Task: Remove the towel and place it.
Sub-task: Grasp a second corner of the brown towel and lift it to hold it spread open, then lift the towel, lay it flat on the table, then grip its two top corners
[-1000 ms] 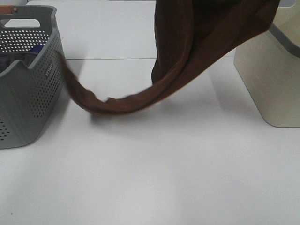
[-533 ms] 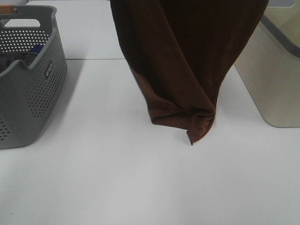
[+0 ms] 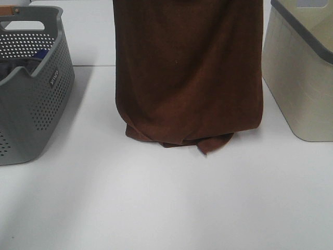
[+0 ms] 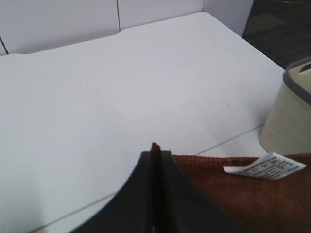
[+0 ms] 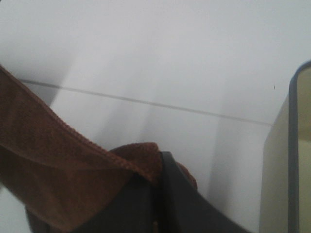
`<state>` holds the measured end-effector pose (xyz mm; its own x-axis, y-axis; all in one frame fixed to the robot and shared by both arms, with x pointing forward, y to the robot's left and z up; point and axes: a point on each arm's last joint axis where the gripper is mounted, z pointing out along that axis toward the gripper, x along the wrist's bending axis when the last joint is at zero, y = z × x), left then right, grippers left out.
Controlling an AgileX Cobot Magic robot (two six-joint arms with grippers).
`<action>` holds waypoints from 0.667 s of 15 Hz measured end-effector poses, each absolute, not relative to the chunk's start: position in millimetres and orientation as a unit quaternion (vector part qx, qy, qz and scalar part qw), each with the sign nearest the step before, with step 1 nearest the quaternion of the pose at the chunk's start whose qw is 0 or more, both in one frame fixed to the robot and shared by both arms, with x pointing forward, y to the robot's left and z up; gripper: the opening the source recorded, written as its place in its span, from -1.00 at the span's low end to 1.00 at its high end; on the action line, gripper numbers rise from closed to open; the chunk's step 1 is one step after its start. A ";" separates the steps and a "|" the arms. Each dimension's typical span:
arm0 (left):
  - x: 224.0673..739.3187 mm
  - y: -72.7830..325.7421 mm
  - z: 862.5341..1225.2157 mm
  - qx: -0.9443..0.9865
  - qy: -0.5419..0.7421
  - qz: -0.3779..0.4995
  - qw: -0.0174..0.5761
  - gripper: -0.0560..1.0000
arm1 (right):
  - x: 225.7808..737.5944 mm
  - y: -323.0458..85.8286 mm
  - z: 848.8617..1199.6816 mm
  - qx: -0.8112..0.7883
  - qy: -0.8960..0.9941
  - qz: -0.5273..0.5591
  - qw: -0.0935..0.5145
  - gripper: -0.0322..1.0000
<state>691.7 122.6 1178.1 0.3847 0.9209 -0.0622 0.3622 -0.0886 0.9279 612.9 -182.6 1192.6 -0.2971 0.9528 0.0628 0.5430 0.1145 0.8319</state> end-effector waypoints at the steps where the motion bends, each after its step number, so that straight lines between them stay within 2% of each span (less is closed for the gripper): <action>1: 707.6 122.0 1164.5 0.663 0.470 0.306 0.497 -0.89 | 628.9 -178.8 1186.0 0.514 0.693 0.416 0.287 -0.94; 2: 719.3 122.5 1156.5 0.644 0.461 0.327 0.515 -0.89 | 642.9 -175.3 1183.2 0.489 0.679 0.443 0.320 -0.94; 4: 728.6 123.3 1165.4 0.592 0.424 0.382 0.568 -0.89 | 654.6 -172.9 1196.0 0.438 0.637 0.501 0.390 -0.94; 7: 718.1 128.2 1220.8 0.500 0.342 0.465 0.646 -0.89 | 648.4 -175.4 1251.6 0.376 0.567 0.567 0.464 -0.94; 8: 706.6 131.9 1251.6 0.454 0.296 0.503 0.673 -0.89 | 640.0 -178.1 1280.8 0.351 0.534 0.592 0.491 -0.94; 9: 696.4 134.9 1271.5 0.421 0.263 0.527 0.690 -0.89 | 632.9 -180.3 1296.9 0.339 0.516 0.606 0.503 -0.94; 10: 696.4 134.9 1271.5 0.421 0.263 0.527 0.690 -0.89 | 632.9 -180.3 1296.9 0.339 0.516 0.606 0.503 -0.94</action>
